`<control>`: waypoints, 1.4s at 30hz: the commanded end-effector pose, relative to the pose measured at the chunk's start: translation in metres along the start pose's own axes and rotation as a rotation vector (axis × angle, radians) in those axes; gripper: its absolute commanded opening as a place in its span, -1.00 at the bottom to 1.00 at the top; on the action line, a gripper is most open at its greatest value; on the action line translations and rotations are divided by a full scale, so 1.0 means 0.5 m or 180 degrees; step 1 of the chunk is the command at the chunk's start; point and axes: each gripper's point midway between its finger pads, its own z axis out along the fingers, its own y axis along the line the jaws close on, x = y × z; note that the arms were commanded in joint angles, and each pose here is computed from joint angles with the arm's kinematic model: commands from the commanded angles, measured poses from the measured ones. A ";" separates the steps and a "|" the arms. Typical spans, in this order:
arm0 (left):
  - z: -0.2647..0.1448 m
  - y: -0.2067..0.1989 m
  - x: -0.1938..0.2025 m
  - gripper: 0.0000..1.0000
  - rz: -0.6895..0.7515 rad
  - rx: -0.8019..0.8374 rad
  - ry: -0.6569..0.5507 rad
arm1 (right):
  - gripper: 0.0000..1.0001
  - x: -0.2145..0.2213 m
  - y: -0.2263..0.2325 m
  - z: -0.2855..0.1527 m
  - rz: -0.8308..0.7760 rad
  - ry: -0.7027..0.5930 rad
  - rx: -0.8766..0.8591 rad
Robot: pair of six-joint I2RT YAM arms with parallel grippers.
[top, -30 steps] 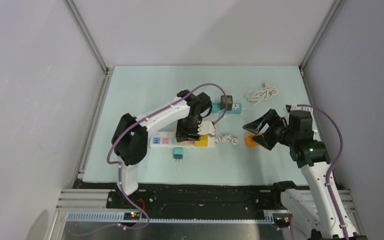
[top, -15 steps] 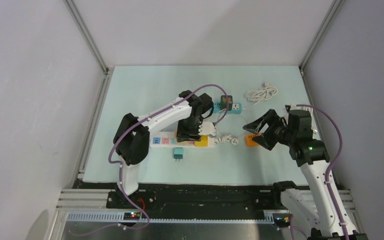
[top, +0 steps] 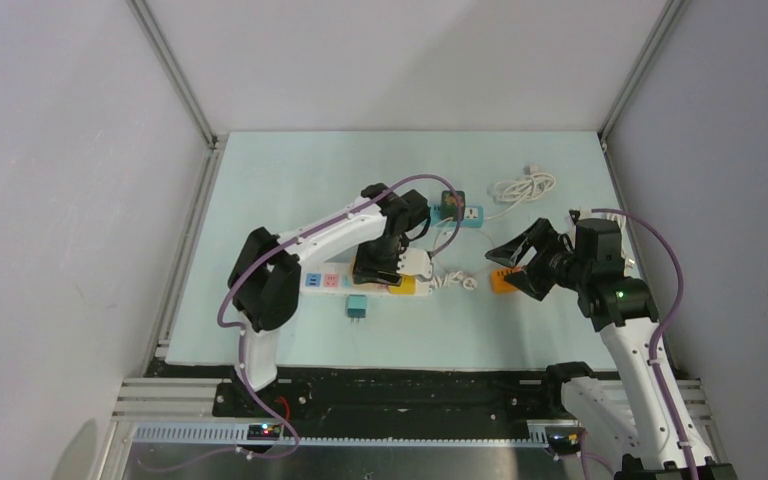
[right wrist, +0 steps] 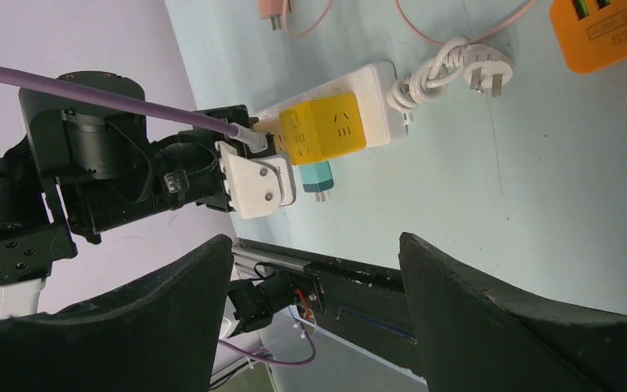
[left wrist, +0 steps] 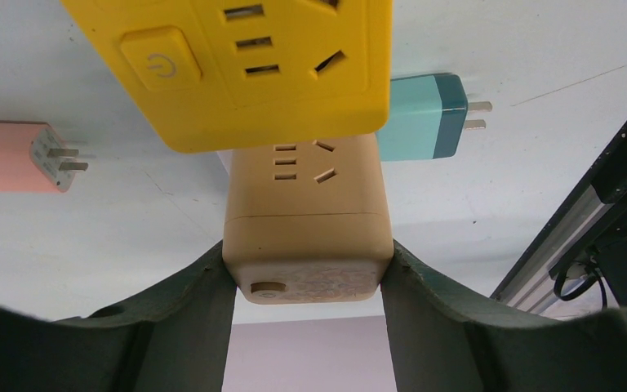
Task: Insert the plug
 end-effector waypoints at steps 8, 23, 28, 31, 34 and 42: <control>-0.010 0.007 -0.026 -1.00 0.0007 0.0070 -0.0078 | 0.57 -0.009 0.003 0.003 -0.0050 -0.0040 -0.0020; -0.025 0.006 -0.044 -1.00 -0.0885 0.0293 -0.0233 | 0.57 -0.004 -0.005 0.004 -0.0051 -0.0031 -0.0008; -0.026 0.008 -0.040 -1.00 -0.1085 0.0296 -0.0245 | 0.56 0.000 -0.008 0.003 -0.0047 -0.0024 -0.0014; -0.027 0.012 -0.028 -1.00 -0.1196 0.0277 -0.0227 | 0.56 0.001 -0.008 0.002 -0.0052 -0.0027 -0.0012; -0.024 0.014 -0.020 -1.00 -0.1265 0.0268 -0.0196 | 0.56 0.001 -0.008 0.000 -0.0054 -0.0031 -0.0016; 0.001 0.005 -0.021 -1.00 -0.1038 0.0313 -0.0076 | 0.56 0.002 -0.012 -0.001 -0.0040 -0.0047 0.0002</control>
